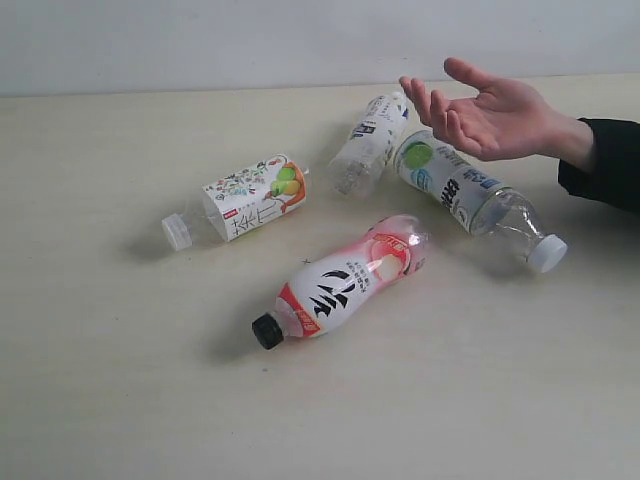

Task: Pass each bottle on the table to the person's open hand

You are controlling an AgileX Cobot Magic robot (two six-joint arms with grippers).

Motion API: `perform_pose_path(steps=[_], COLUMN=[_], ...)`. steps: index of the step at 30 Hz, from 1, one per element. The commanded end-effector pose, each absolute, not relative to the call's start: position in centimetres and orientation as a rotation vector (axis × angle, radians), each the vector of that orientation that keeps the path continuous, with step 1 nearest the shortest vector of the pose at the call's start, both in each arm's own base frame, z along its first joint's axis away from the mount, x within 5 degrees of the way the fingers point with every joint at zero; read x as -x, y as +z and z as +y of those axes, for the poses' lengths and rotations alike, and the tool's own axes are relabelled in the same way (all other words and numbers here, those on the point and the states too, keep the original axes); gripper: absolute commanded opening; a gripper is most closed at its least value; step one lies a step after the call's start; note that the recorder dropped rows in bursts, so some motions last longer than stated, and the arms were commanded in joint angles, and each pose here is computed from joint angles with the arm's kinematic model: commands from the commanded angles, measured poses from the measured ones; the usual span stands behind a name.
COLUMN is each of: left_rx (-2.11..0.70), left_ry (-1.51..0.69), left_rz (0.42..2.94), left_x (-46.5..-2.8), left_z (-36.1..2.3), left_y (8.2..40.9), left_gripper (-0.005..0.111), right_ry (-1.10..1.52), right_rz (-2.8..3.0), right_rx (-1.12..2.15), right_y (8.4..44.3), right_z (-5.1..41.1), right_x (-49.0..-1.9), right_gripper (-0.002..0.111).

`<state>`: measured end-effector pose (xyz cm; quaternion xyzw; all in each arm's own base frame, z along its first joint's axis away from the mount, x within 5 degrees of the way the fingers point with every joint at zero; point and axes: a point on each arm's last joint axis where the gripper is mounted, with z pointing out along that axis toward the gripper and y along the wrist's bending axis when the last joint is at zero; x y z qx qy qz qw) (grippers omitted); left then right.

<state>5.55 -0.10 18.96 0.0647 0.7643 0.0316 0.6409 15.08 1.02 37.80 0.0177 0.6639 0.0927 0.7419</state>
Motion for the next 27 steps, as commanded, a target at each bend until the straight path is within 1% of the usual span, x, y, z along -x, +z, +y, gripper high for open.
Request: perform_pose_path(steps=[1,6,9,12,14,15,16,19,21,22,24,27], left_rx=[-0.147,-0.147,-0.147,-0.147,-0.147,-0.147,-0.147,-0.147,-0.147,-0.147,-0.147,-0.147], left_ry=[0.060,0.060,0.060,0.060,0.060,0.060,0.060,0.060,0.060,0.060,0.061,0.061], left_rz=[1.732,1.732,1.732,1.732,1.732,1.732,1.732,1.732,1.732,1.732,1.734,1.734], left_x=[-5.5,-5.5,-5.5,-5.5,-5.5,-5.5,-5.5,-5.5,-5.5,-5.5,-5.5,-5.5], left_z=[-0.2,-0.2,-0.2,-0.2,-0.2,-0.2,-0.2,-0.2,-0.2,-0.2,-0.1,-0.1], left_y=[19.0,19.0,19.0,19.0,19.0,19.0,19.0,19.0,19.0,19.0,19.0,19.0], left_gripper=[0.001,0.001,0.001,0.001,0.001,0.001,0.001,0.001,0.001,0.001,0.001,0.001], right_ry=[0.060,0.044,0.085,0.134,0.265,0.398,0.467,0.671,0.898,0.973,1.107,1.247], right_rz=[1.604,1.700,1.735,1.682,1.643,1.621,1.625,1.780,1.902,1.903,1.878,1.905], right_rx=[0.140,0.380,0.489,0.697,0.784,0.829,0.877,1.037,0.942,0.974,1.035,1.016], right_y=[36.7,34.3,32.9,31.9,31.4,31.0,30.6,29.0,28.4,28.2,28.5,29.0], right_z=[2.1,5.2,7.3,9.7,11.2,12.2,12.9,14.5,15.4,16.0,16.8,17.6], right_x=[-18.7,-21.8,-22.8,-23.1,-23.1,-23.1,-23.1,-23.6,-24.5,-24.8,-25.4,-26.4], right_gripper=[0.000,0.000,0.000,0.000,0.000,0.000,0.000,0.000,0.000,0.000,0.000,0.000])
